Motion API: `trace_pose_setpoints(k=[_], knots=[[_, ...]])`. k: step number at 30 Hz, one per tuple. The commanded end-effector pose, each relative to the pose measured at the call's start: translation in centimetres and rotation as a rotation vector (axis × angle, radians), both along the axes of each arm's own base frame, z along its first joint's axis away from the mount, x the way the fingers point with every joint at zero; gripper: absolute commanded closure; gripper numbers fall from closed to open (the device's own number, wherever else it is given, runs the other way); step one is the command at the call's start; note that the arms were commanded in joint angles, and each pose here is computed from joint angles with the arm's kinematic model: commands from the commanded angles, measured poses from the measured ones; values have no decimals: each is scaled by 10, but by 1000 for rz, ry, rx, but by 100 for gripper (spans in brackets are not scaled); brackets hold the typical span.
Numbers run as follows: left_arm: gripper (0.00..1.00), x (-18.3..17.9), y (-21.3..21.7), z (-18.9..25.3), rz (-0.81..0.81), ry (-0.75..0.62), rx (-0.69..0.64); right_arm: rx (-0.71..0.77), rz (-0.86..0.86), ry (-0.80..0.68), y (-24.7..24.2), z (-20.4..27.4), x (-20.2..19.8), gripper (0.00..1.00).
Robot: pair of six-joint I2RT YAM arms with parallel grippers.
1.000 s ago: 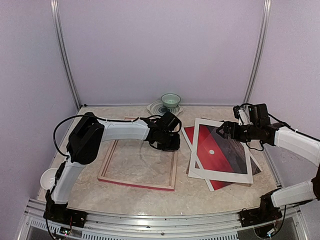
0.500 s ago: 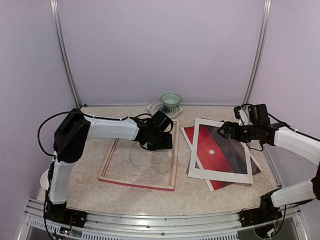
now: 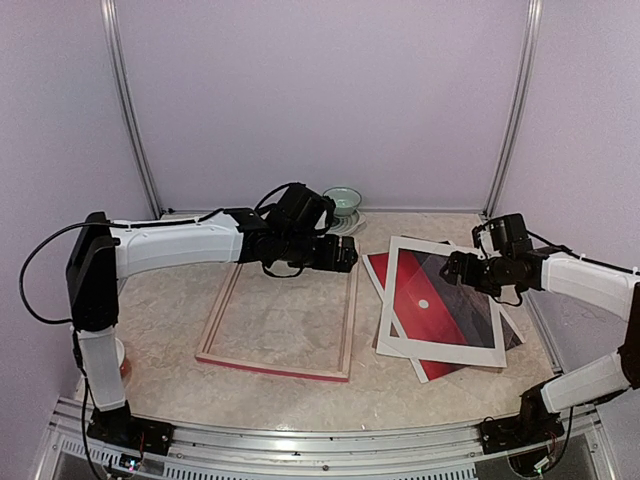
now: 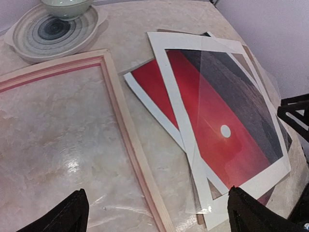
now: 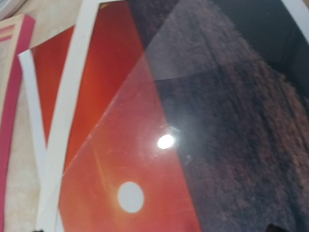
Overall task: Put the photo into the frame
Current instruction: Move the frame body to the center of the board.
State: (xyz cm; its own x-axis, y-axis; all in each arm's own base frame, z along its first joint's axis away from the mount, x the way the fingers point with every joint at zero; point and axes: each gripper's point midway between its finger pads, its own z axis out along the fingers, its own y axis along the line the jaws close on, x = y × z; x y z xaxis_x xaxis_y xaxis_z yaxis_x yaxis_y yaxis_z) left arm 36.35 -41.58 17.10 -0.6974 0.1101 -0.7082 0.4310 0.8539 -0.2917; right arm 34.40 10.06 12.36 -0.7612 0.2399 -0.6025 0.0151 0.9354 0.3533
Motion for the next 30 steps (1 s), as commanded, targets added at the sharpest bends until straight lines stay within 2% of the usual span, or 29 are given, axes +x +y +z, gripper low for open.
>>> trace_pose_setpoints(k=[1,7,23,27,30], knots=[[1,-28,-58,16,-226,-29,-27,-17,-94,42,-22,-11,-5,1],[1,-52,-95,-17,-352,68,0,-23,-119,97,-35,-28,-13,1],[1,-85,-114,-77,-464,222,33,11,-106,181,-29,-63,-20,1],[1,-82,-110,-73,-451,205,18,24,-99,178,-27,-64,-22,1],[1,-54,-86,-63,-343,156,60,31,-86,160,-25,-58,-22,1]])
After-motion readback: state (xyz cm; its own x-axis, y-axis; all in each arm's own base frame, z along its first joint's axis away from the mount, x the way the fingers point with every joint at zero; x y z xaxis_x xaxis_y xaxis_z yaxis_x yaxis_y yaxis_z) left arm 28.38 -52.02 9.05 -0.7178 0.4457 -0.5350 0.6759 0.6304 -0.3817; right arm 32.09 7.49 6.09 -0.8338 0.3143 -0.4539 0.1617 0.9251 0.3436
